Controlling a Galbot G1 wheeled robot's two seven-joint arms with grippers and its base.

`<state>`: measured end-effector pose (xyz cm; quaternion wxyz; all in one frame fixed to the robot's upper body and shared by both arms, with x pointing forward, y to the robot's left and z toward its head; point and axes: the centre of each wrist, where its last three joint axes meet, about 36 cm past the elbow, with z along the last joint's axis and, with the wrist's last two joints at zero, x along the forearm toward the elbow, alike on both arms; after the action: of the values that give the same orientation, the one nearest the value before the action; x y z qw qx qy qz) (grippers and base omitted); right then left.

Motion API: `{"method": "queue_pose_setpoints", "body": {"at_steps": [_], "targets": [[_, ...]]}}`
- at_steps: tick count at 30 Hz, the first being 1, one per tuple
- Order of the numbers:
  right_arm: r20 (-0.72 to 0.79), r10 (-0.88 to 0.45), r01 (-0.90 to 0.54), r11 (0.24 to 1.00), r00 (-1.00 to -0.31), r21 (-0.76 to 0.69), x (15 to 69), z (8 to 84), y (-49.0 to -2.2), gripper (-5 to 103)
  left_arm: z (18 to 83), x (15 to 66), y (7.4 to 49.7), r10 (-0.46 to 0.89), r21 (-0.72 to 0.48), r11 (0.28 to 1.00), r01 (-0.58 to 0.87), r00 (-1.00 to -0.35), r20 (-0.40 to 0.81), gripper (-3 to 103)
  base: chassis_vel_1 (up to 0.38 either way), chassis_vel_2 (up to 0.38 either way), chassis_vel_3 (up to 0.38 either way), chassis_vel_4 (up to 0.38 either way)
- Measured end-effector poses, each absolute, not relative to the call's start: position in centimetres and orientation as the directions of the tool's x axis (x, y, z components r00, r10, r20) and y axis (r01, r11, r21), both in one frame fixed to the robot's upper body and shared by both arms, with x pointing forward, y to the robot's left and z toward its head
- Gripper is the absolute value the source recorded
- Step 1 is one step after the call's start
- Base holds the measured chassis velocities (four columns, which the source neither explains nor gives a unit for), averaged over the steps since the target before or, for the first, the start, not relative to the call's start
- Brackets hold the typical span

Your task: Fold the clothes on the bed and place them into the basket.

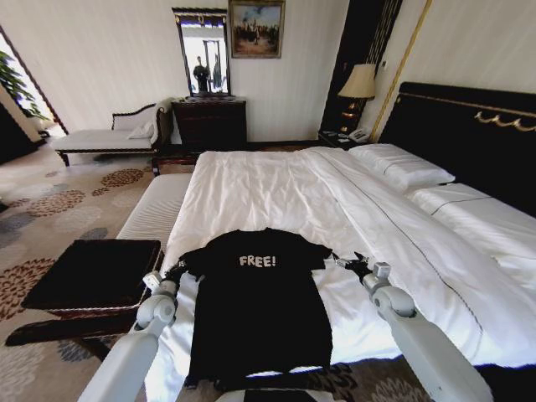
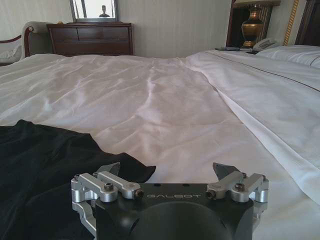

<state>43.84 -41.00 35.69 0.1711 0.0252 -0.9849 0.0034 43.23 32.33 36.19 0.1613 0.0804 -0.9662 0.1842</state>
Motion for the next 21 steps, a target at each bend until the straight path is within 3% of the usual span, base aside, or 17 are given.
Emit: {"method": "queue_pose_setpoints", "body": {"at_steps": [20,21], "targets": [[0.342,-0.06,-0.052,0.998,-0.938,0.031,43.9,35.6,-40.5,100,36.5,46.2,34.1,-0.123,-0.305,0.923,-0.237,-0.929,0.349,-3,0.0,0.0,0.0,0.0],[0.343,-0.06,-0.052,0.998,-0.938,0.032,43.9,35.6,-40.5,100,36.6,46.2,34.1,-0.124,-0.303,0.923,-0.237,-0.928,0.351,2,0.0,0.0,0.0,0.0]]}}
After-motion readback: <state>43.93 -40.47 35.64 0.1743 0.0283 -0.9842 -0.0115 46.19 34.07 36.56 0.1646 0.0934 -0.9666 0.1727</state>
